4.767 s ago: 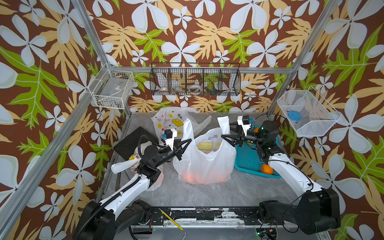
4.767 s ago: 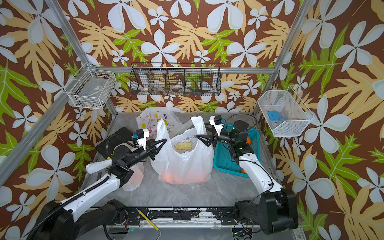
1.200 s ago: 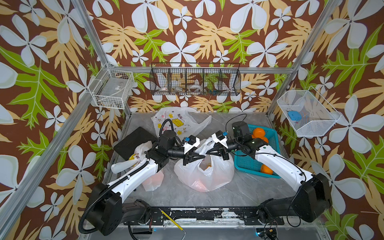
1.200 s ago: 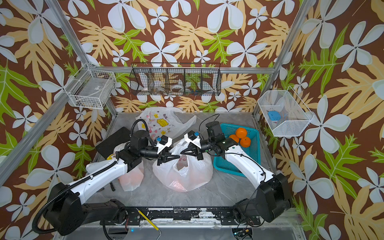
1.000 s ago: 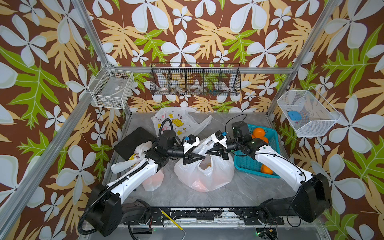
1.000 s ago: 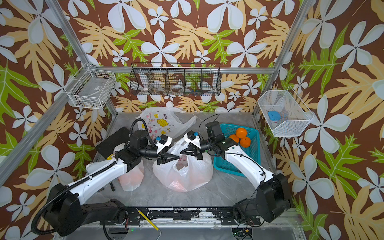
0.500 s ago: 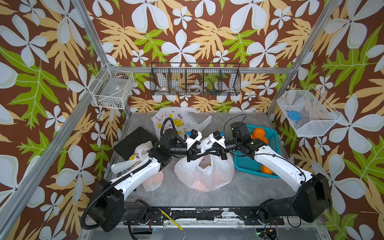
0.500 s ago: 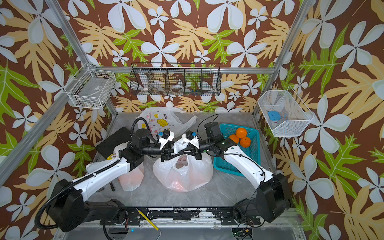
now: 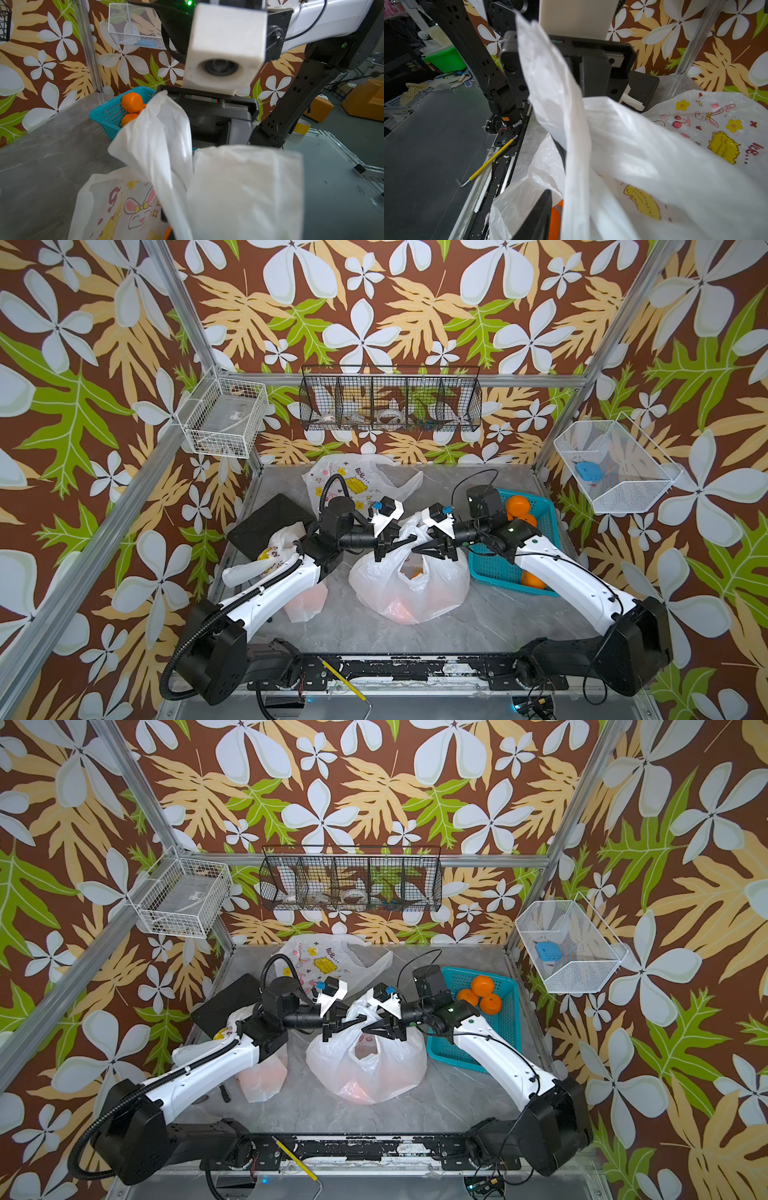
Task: Place the oranges into plastic bags & tie knots
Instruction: Tie the plastic bag at the center of the board.
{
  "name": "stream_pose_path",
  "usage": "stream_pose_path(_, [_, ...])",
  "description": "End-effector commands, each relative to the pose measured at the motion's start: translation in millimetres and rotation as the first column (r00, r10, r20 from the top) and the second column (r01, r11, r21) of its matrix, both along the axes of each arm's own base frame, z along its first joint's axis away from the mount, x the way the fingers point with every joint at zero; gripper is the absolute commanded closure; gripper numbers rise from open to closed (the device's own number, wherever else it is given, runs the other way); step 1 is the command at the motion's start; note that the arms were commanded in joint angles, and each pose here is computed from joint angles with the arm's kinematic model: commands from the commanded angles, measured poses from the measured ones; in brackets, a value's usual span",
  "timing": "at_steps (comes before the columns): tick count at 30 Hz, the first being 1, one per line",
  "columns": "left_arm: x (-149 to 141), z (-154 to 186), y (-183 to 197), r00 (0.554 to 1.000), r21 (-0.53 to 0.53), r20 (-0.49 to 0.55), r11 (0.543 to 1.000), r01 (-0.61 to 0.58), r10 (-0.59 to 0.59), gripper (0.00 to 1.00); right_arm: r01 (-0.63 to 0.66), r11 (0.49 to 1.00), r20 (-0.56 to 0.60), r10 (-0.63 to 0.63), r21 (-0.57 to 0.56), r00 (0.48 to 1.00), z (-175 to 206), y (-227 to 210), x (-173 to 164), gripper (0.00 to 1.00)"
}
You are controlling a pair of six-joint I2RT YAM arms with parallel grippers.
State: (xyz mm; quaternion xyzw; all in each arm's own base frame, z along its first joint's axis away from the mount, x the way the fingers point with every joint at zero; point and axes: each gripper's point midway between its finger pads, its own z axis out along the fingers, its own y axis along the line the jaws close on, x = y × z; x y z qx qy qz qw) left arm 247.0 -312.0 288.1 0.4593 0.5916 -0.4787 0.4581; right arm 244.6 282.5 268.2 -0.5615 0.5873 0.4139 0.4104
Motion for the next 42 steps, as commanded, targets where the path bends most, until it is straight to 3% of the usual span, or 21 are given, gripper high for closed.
stream_pose_path(1, [-3.7, 3.9, 0.4, 0.999, -0.01, 0.03, 1.0, 0.016, -0.016, 1.0, 0.042, 0.999, 0.011, -0.042, -0.002, 0.999, 2.8, -14.3, 3.4, 0.49])
stream_pose_path(10, [-12.2, 0.0, 2.2, 0.998, -0.007, 0.045, 0.999, 0.048, -0.048, 1.0, 0.117, 0.985, 0.074, -0.127, 0.126, 0.989, 46.1, -45.8, 15.2, 0.2])
stream_pose_path(17, [-14.3, -2.1, 3.0, 0.997, -0.004, 0.053, 0.999, 0.053, -0.053, 1.0, 0.059, 0.988, 0.081, -0.071, 0.144, 0.994, 60.8, -32.7, 22.3, 0.2])
stream_pose_path(23, [-14.4, -3.0, 3.4, 0.997, -0.003, 0.053, 0.999, 0.051, -0.051, 1.0, 0.005, 0.991, 0.055, -0.013, 0.135, 0.998, 55.4, -19.1, 17.1, 0.44])
stream_pose_path(25, [-13.9, -2.9, 4.0, 0.997, -0.003, 0.057, 0.999, 0.044, -0.043, 1.0, 0.0, 0.991, 0.049, -0.007, 0.134, 0.999, 54.7, -19.2, 15.8, 0.63])
stream_pose_path(27, [-12.0, -5.0, 4.1, 0.998, 0.002, 0.053, 0.999, 0.034, -0.034, 0.97, -0.002, 0.991, 0.049, -0.004, 0.13, 0.999, 58.4, -19.8, 14.7, 0.87])
stream_pose_path(29, [-10.3, -6.7, 4.4, 0.999, 0.005, 0.048, 1.0, 0.022, -0.022, 0.95, 0.001, 0.992, 0.063, -0.01, 0.128, 0.998, 64.8, -20.6, 14.0, 1.0])
stream_pose_path(37, [-6.0, -15.7, 4.0, 1.0, 0.013, 0.029, 1.0, 0.003, -0.003, 0.87, 0.033, 0.99, 0.122, -0.049, 0.135, 0.991, 85.8, -25.5, 9.5, 1.0])
stream_pose_path(42, [-4.6, -18.8, 4.8, 1.0, 0.016, 0.025, 1.0, -0.01, 0.009, 0.91, 0.068, 0.988, 0.136, -0.086, 0.137, 0.987, 88.9, -29.3, 7.7, 1.0])
